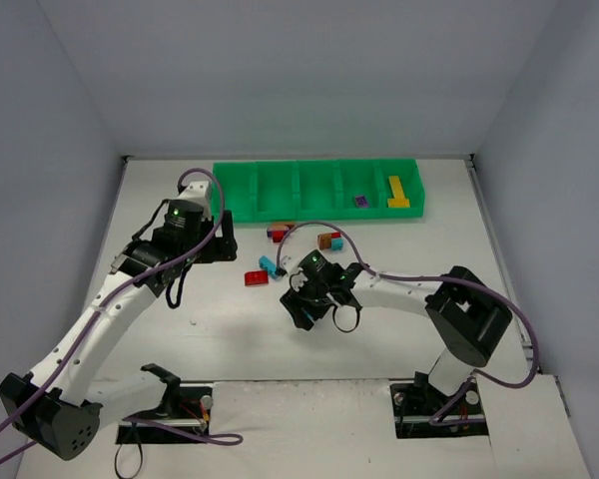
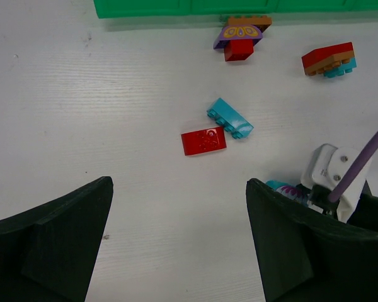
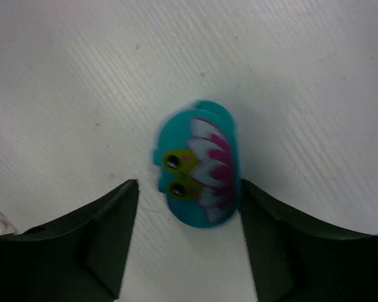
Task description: Sort the legos into containers by color
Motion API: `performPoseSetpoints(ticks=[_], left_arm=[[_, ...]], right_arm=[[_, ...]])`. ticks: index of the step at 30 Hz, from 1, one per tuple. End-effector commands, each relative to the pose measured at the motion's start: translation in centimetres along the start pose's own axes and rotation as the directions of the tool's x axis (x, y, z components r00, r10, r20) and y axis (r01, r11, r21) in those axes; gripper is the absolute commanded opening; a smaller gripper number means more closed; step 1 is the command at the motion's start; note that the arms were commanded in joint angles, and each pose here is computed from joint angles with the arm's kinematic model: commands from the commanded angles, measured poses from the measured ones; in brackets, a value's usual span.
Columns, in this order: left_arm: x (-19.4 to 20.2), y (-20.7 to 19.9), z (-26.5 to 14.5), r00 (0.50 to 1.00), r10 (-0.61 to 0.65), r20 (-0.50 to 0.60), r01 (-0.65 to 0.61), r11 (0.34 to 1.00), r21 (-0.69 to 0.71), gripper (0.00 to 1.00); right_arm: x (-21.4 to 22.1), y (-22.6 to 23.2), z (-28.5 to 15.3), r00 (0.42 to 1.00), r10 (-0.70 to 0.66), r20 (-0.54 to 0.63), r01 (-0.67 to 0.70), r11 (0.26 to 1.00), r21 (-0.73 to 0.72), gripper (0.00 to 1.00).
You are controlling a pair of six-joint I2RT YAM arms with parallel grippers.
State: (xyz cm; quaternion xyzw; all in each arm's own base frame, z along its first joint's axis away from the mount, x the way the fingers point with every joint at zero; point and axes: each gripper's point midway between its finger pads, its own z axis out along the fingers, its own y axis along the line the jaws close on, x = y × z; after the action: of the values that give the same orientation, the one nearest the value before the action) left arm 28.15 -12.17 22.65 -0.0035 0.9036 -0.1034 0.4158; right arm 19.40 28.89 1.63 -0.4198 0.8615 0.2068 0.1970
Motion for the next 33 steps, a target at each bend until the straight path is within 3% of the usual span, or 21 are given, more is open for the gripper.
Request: performPoseSetpoints(ticks=[1,3,4,5,9,14,17,18,21,23,27,33], left_arm=[[-3.0,-0.7,-1.1,0.995,-0.009,0.096,0.006,1.000,0.029,0.80],[-3.0,-0.6,-1.3,0.995,-0.008,0.100,0.005,1.000,0.027,0.80],[-2.9,-0.5,-1.3,0.995,-0.007,0.099,0.005,1.000,0.023,0.80],[-2.9,-0.5,-1.4,0.995,-0.007,0.099,0.005,1.000,0.023,0.80],[-2.6,-0.3,-1.6,0.995,-0.009,0.099,0.007,1.000,0.022,0.80],[-1.6,-0.1,-1.8,0.997,-0.016,0.081,0.014,1.000,0.022,0.80],[-1.3,0.3,-2.3,0.996,-0.025,0.081,0.024,1.000,0.015,0.80],[-1.2,0.3,-2.3,0.996,-0.034,0.081,0.033,0.999,0.016,0.80],[-0.1,0.2,-2.0,0.996,-0.073,0.052,0.072,0.997,0.020,0.80],[1.2,0.1,-1.2,0.994,-0.112,0.013,0.112,0.994,0.020,0.80],[2.8,0.4,-0.4,0.979,-0.202,-0.026,0.201,0.979,-0.023,0.80],[2.3,1.7,-1.2,0.977,-0.212,0.008,0.212,0.974,-0.082,0.80]], right_arm=[[-2.5,-0.8,0.2,0.999,-0.007,0.034,0.006,0.999,0.039,0.55],[-3.2,-0.9,0.1,0.998,-0.013,0.055,0.011,0.999,0.045,0.37],[-4.2,-1.2,-0.3,0.996,-0.021,0.082,0.015,0.997,0.069,0.16],[-5.0,-1.5,-0.7,0.994,-0.027,0.102,0.018,0.996,0.090,0.10],[-10.1,-4.9,-4.0,0.971,-0.027,0.237,-0.019,0.981,0.193,0.00],[-15.5,-9.8,-7.6,0.931,0.001,0.366,-0.089,0.971,0.222,0.00],[-17.6,-9.3,-8.4,0.917,-0.014,0.398,-0.063,0.981,0.181,0.15],[-17.9,-8.6,-8.1,0.915,0.011,0.403,-0.072,0.988,0.136,0.30],[-17.6,-8.6,-7.5,0.912,0.062,0.404,-0.125,0.984,0.130,0.54],[-17.2,-8.9,-6.9,0.903,0.116,0.414,-0.183,0.975,0.126,0.62],[-17.4,-6.4,-6.4,0.897,0.141,0.419,-0.190,0.979,0.077,0.71],[-16.0,-0.4,-2.4,0.915,0.200,0.351,-0.228,0.973,0.040,0.73]])
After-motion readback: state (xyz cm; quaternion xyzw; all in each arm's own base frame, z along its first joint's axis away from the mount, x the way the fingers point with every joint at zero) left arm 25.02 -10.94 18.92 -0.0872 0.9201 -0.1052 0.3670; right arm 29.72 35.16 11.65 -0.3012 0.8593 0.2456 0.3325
